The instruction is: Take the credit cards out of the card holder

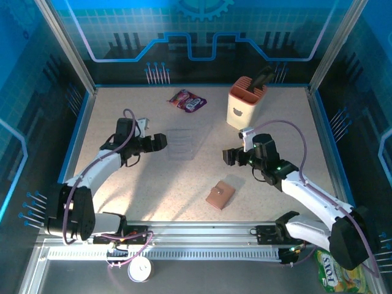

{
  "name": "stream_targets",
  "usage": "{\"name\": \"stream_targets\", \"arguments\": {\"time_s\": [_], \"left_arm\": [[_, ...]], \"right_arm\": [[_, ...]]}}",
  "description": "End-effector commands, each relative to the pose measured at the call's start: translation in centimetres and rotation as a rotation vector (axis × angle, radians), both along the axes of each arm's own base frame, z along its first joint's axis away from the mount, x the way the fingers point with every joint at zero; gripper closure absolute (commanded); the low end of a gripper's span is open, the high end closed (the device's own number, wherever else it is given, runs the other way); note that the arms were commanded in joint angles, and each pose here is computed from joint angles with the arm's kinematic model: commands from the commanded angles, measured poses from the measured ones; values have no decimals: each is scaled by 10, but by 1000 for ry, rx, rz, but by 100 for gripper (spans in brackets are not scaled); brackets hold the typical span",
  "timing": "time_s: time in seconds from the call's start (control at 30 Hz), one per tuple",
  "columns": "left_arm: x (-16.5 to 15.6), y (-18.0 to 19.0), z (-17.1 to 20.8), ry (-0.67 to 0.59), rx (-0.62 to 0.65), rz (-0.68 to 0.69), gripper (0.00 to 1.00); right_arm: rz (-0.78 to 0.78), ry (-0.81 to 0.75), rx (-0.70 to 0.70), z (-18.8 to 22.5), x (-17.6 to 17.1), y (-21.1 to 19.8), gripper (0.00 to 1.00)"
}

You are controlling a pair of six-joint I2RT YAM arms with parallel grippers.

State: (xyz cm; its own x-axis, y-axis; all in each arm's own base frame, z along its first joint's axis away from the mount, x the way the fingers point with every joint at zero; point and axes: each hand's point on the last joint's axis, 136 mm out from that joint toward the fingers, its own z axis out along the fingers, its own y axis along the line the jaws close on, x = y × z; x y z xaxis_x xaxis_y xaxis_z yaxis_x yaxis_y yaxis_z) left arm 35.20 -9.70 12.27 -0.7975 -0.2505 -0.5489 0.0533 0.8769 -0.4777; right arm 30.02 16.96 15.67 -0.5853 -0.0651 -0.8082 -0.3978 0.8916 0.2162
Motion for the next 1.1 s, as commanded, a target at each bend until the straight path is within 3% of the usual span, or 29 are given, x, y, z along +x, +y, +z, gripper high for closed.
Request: {"name": "stream_targets", "arguments": {"time_s": [0.0, 0.57, 1.07], "left_arm": [[2, -15, 11, 39, -76, -31, 10], [31, -43, -3, 112, -265, -48, 12], [34, -59, -35, 236, -267, 12, 11]], "right_arm": [[-51, 10, 23, 10, -3, 0, 8], [-74, 11, 45, 13, -11, 5, 8], [-67, 19, 133, 14, -16, 12, 8]]}}
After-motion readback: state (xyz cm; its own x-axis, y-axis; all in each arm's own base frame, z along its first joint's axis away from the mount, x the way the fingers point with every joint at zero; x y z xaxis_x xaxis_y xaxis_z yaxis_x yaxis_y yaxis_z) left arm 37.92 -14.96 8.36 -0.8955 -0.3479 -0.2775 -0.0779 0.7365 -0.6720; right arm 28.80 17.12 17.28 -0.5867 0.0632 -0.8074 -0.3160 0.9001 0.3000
